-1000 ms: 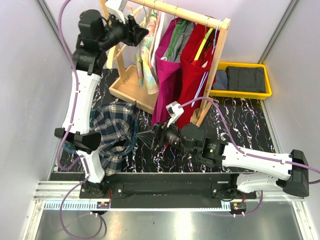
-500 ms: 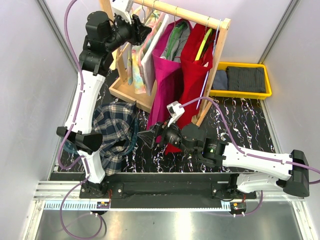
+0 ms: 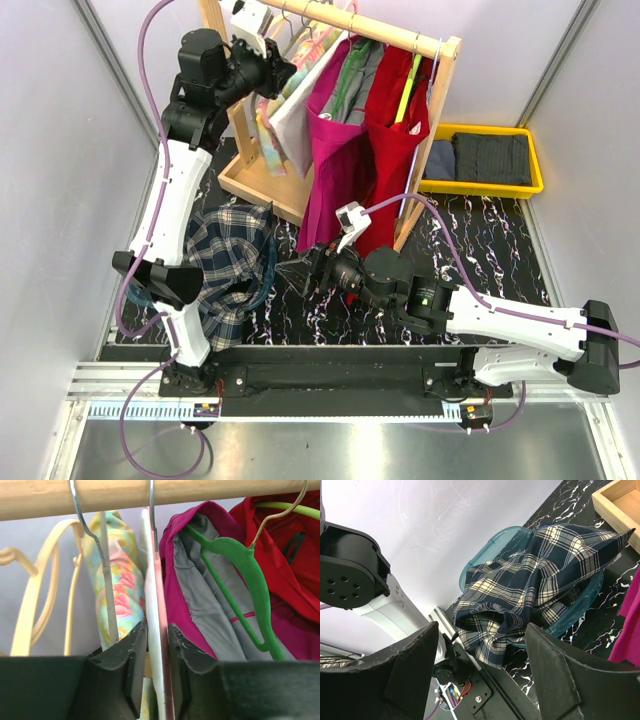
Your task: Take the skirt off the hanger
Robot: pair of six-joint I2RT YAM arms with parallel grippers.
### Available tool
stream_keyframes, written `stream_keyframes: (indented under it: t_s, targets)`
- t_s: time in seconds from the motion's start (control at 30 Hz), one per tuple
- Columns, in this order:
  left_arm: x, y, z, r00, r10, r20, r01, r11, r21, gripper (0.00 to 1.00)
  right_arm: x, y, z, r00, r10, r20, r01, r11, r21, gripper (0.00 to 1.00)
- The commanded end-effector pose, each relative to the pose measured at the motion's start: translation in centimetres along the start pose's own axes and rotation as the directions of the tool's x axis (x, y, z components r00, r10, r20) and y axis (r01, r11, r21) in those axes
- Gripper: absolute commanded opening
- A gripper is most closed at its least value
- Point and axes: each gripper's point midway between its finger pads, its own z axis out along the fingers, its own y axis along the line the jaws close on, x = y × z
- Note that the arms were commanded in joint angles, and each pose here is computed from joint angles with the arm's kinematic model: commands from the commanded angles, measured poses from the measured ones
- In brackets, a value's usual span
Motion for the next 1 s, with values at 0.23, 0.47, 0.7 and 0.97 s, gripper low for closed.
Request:
stream_keyframes:
  t_s: [0.23,0.47,0.7,0.97]
  targets:
    - [-3.8,0.1,-3.3,0.996,0.040,0.074,-0.038,0.999,-0.031,0.35,-1.3,1.0,-0.4,0.998,0.034,0.044,-0.033,0.999,-0.027,0.78]
    - [-4.6,-0.6,-3.5,0.995,0.002,0.097,-0.002,1.000,-0.001,0.40,-1.1,0.9,-0.2,0.999,0.036,0.038,-0.035,0.999,-0.026,0.78]
    - [-5.6,-0.5,-3.4,0.991,-0.029,0.130,0.030,1.000,-0.008,0.40,-0.9,1.1,-0.2,0.999,0.037,0.029,-0.036,0.999,-0.031,0.78]
    - [-6.3,0.9,-3.8,0.976,-0.155,0.152,0.154,0.988,0.018,0.38,-1.0,1.1,-0.1,0.999,0.029,0.025,-0.029,0.999,-0.032,0.78]
